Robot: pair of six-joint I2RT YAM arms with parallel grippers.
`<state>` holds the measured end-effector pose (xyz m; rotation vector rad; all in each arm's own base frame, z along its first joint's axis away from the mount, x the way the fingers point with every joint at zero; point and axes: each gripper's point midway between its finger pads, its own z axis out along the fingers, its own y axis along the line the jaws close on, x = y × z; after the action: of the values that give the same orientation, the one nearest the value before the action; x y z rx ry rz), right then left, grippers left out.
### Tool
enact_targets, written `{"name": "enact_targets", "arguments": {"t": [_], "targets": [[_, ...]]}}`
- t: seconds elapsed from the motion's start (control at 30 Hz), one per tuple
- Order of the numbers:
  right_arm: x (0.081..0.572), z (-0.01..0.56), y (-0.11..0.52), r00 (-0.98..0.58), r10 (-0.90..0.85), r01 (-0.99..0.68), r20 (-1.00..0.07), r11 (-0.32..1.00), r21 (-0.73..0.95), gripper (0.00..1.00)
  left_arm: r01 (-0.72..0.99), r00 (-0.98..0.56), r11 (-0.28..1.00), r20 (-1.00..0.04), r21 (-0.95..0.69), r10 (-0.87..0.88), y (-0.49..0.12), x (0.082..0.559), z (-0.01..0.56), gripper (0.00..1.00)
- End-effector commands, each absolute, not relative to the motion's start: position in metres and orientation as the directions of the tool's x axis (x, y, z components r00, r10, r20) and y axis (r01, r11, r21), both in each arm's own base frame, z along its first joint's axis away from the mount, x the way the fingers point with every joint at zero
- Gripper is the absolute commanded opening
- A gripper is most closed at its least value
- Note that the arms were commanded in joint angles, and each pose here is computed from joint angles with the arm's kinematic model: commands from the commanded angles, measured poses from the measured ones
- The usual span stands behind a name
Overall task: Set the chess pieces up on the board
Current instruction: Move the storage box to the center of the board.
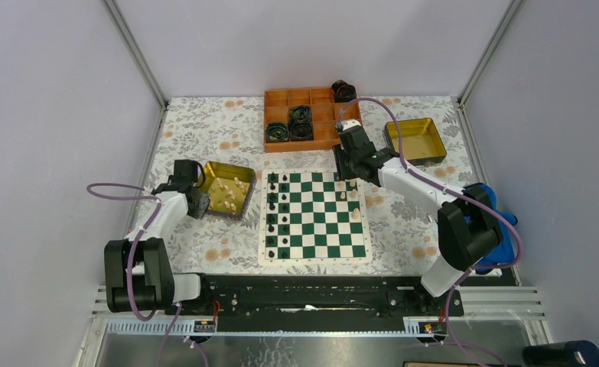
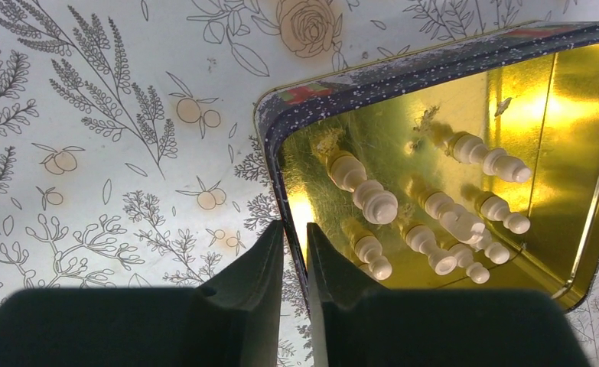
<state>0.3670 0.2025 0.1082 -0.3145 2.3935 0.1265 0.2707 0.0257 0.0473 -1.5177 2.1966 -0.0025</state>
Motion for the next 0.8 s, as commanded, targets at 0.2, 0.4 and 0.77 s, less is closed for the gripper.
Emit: {"name": "enact_targets", "arguments": {"t": [0.2, 0.4, 0.77], "targets": [[0.371, 0.131, 0.206, -0.676, -0.153, -0.261, -0.721, 0.965, 0.04, 0.45, -0.901, -0.28, 0.37, -0.351, -0.225, -0.893, 0.025, 0.247, 0.035, 0.25], [0.372, 0.133, 0.207, -0.673, -0.154, -0.265, -0.724, 0.963, 0.042, 0.45, -0.887, -0.27, 0.374, -0.352, -0.272, -0.896, 0.021, 0.246, 0.046, 0.41], [0.374, 0.135, 0.211, -0.67, -0.149, -0.27, -0.727, 0.961, 0.052, 0.45, -0.822, -0.279, 0.426, -0.385, -0.377, -0.879, 0.017, 0.266, 0.097, 0.67]]}}
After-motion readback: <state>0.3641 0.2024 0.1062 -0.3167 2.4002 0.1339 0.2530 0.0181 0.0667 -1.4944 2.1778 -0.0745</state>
